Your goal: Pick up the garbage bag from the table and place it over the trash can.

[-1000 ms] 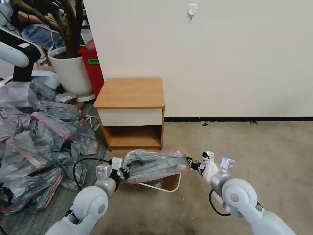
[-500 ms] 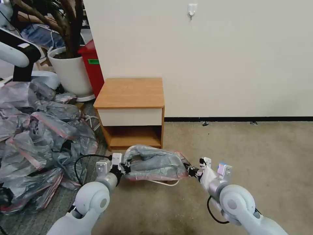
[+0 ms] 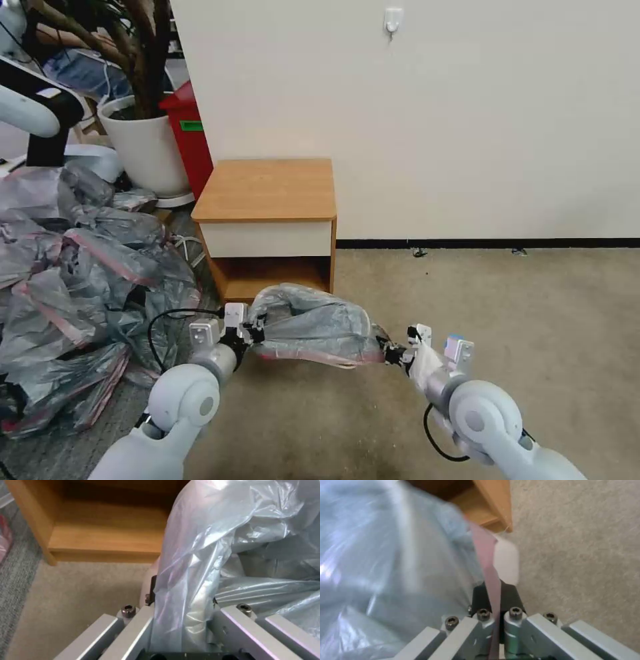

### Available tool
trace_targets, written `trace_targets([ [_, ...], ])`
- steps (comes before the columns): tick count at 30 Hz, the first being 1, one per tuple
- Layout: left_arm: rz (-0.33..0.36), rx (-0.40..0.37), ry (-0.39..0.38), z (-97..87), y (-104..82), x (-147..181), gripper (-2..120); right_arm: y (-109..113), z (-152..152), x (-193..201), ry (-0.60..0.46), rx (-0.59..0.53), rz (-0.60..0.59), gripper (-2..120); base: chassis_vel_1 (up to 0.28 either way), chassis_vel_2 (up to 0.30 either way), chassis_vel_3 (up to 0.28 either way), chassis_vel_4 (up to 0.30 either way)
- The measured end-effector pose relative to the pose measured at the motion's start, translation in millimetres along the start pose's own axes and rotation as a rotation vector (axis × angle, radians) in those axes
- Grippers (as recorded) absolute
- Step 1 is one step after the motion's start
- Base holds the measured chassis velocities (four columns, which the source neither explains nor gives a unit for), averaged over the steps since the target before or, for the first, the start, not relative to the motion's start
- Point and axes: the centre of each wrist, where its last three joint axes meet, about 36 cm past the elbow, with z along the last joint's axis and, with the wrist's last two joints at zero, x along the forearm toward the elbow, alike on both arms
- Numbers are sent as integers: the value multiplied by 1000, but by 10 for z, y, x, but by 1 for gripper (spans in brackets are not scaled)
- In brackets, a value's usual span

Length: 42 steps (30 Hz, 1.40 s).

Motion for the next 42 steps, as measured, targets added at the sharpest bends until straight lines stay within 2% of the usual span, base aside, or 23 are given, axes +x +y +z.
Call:
trace_targets([
  [4,-30,36,-19,24,-96,-73,3,141,110,32,-14,17,-21,0,0,0,0,0],
  [8,-33,77,-11,-10,-122,-85,3,132,168,-4,-18,26,-9,0,0,0,0,0],
  [11,-33,137,15,-99,-144,-74,3,75,262,-68,-26,41,14,0,0,0,0,0],
  [21,-59,155,39,-169,-136,-106,3,37,313,-95,-45,65,35,0,0,0,0,0],
  [23,-61,179,50,-182,-161,-107,3,33,347,-111,-51,72,42,0,0,0,0,0],
  [24,-60,229,70,-222,-211,-98,3,36,383,-131,-60,77,46,0,0,0,0,0],
  [25,-60,229,70,-222,-211,-98,3,36,383,-131,-60,77,46,0,0,0,0,0],
  [28,-68,314,108,-302,-288,-89,3,43,429,-179,-81,85,56,0,0,0,0,0],
  [35,-68,367,141,-375,-306,-62,3,0,505,-283,-132,113,81,0,0,0,0,0],
  [38,-55,423,178,-475,-280,-5,3,-78,548,-366,-171,128,100,0,0,0,0,0],
  [42,-59,456,202,-540,-247,19,3,-124,597,-436,-199,140,113,0,0,0,0,0],
])
